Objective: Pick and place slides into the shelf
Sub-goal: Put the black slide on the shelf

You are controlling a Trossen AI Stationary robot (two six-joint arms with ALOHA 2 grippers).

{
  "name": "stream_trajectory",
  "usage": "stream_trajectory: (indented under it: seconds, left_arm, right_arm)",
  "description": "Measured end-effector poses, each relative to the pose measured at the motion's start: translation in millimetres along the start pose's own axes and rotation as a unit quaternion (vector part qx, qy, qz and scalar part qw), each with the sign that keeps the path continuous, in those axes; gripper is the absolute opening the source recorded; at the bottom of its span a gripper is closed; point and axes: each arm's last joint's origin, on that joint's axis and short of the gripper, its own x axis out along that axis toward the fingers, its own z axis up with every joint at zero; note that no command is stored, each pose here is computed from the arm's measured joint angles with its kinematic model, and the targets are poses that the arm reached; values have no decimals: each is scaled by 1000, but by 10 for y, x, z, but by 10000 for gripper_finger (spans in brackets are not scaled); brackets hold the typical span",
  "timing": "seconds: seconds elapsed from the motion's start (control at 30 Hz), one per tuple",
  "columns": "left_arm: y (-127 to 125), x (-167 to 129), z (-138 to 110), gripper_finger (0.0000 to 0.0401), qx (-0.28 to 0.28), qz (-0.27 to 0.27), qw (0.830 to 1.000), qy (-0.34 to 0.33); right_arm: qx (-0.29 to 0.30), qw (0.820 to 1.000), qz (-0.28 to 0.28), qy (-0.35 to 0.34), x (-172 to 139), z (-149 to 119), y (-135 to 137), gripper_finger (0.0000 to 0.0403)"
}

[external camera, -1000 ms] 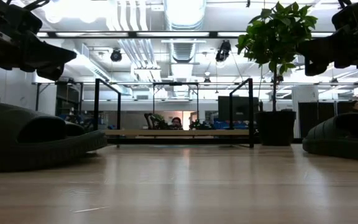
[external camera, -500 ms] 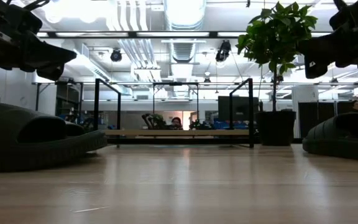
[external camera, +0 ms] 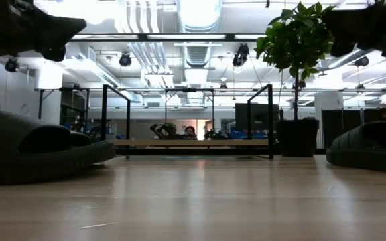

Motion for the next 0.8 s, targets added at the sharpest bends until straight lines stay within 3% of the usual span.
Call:
stream_trajectory:
  seconds: [0.2, 0.4, 0.53, 0.67, 0.8]
  left_arm:
    - [-9, 96, 96, 71, -10, -11, 999, -46]
    - [-15, 231, 181, 135, -86, -15, 995, -58]
    - [-25, 297, 183, 148, -76, -14, 995, -66]
    - [-34, 333, 121, 148, -27, -2, 999, -38]
    - [-37, 351, 92, 148, -47, 3, 999, -27]
  right_arm:
    - [22, 1000, 0, -1, 27, 179, -27, 132]
    - [22, 1000, 17, 4, 154, 514, -79, 187]
    - [15, 995, 27, 97, 281, 689, -120, 195]
    - [28, 976, 43, 214, 375, 802, -148, 191]
    - [34, 961, 51, 270, 451, 852, -165, 185]
